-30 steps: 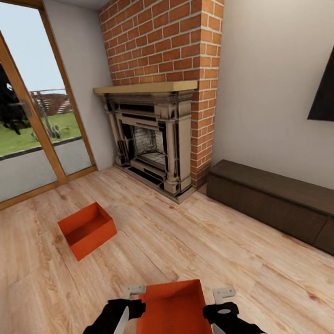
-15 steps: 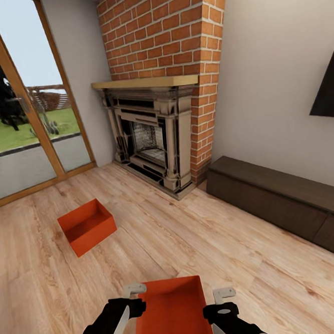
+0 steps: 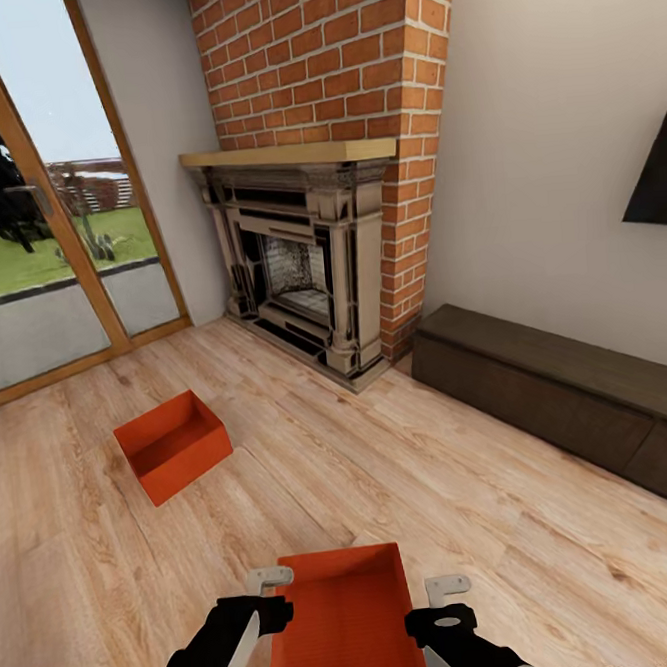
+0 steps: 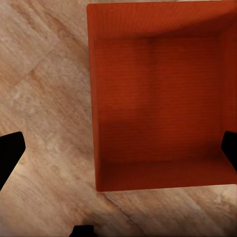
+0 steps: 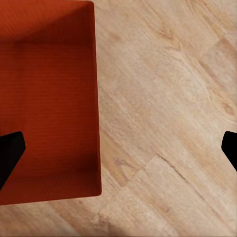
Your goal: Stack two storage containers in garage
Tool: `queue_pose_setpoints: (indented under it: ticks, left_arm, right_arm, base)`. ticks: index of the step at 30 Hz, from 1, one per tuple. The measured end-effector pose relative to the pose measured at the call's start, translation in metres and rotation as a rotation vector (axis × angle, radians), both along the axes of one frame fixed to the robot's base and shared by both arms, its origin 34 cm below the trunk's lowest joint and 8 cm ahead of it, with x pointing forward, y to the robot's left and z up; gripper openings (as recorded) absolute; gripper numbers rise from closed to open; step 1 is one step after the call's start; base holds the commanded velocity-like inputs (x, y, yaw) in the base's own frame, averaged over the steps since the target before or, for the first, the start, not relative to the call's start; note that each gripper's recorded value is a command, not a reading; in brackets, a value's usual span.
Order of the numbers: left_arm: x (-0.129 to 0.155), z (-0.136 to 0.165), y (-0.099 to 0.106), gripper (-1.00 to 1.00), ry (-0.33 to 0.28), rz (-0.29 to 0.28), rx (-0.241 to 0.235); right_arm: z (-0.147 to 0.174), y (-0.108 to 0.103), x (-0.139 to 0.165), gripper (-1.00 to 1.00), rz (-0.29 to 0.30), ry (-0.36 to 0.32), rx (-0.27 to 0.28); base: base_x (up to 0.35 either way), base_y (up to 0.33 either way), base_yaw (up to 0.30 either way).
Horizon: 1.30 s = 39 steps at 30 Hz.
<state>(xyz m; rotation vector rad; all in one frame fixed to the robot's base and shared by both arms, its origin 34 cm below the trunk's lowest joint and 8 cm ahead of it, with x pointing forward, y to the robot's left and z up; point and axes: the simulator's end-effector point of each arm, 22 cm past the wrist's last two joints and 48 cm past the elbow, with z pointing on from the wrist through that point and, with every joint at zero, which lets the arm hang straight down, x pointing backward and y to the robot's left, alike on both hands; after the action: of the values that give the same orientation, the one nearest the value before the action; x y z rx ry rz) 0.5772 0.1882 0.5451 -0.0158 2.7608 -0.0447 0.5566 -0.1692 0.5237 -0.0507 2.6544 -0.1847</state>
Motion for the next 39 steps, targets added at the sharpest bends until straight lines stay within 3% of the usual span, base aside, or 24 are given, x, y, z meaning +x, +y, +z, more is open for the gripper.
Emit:
queue_pose_setpoints:
  ticks: [39]
  left_arm:
    - [-0.020,-0.029,0.005,1.00,0.067,0.014,-0.003]
  right_arm:
    - [-0.026,-0.001,-0.019,1.00,0.008,0.061,-0.004]
  base:
    - [0.000,0.000,0.000]
